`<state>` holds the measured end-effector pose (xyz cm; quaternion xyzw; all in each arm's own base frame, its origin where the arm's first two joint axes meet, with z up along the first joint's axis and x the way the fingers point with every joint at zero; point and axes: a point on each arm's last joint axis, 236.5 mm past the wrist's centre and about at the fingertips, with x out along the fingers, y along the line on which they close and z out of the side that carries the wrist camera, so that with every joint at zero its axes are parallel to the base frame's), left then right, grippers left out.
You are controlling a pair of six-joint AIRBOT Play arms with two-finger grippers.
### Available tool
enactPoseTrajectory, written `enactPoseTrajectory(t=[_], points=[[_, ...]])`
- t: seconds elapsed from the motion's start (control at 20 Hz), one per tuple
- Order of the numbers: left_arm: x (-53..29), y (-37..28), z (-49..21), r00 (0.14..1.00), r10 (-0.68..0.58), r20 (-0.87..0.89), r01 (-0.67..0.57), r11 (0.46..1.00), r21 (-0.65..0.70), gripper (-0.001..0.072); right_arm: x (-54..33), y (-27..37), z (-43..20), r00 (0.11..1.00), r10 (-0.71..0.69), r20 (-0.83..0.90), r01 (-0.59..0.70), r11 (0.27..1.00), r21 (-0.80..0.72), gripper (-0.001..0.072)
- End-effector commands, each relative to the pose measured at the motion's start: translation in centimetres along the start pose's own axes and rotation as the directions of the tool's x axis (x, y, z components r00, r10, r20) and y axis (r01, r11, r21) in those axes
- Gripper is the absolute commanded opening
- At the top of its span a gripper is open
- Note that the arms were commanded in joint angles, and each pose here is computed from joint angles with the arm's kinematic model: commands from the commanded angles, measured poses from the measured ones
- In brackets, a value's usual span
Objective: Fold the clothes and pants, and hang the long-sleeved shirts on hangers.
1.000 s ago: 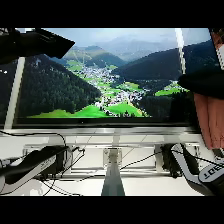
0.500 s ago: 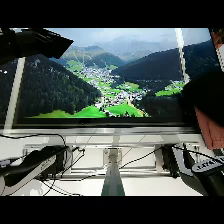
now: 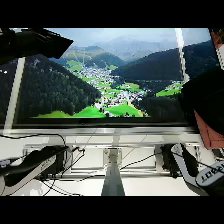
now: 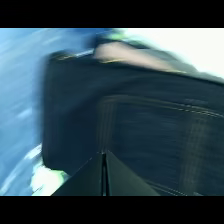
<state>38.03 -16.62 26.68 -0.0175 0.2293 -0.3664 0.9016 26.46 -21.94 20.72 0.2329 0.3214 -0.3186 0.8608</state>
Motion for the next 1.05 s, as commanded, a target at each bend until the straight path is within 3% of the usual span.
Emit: enactPoseTrajectory(t=[0.0,0.25,0.4,1.0], points=[[-0.1,0.0,0.1,1.000,0.001,0.002,-0.001,1.000,0.001,0.0694,-0.4,10.2,-2.3,0.973,0.227,-0.049,-0.232,0.944,-0.235,0.0026],[-0.1,0.0,0.1,1.000,0.001,0.002,-0.001,1.000,0.001,0.0694,-4.0,21.3,-8.2,0.877,0.450,-0.168,-0.467,0.715,-0.520,0.0027],[-0.1,0.0,0.1,1.000,0.001,0.002,-0.001,1.000,0.001,0.0694,-5.7,24.3,-9.6,0.835,0.519,-0.182,-0.520,0.635,-0.572,0.0027],[-0.1,0.0,0.1,1.000,0.001,0.002,-0.001,1.000,0.001,0.0694,-6.0,24.9,-9.7,0.826,0.536,-0.177,-0.528,0.623,-0.577,0.0027]])
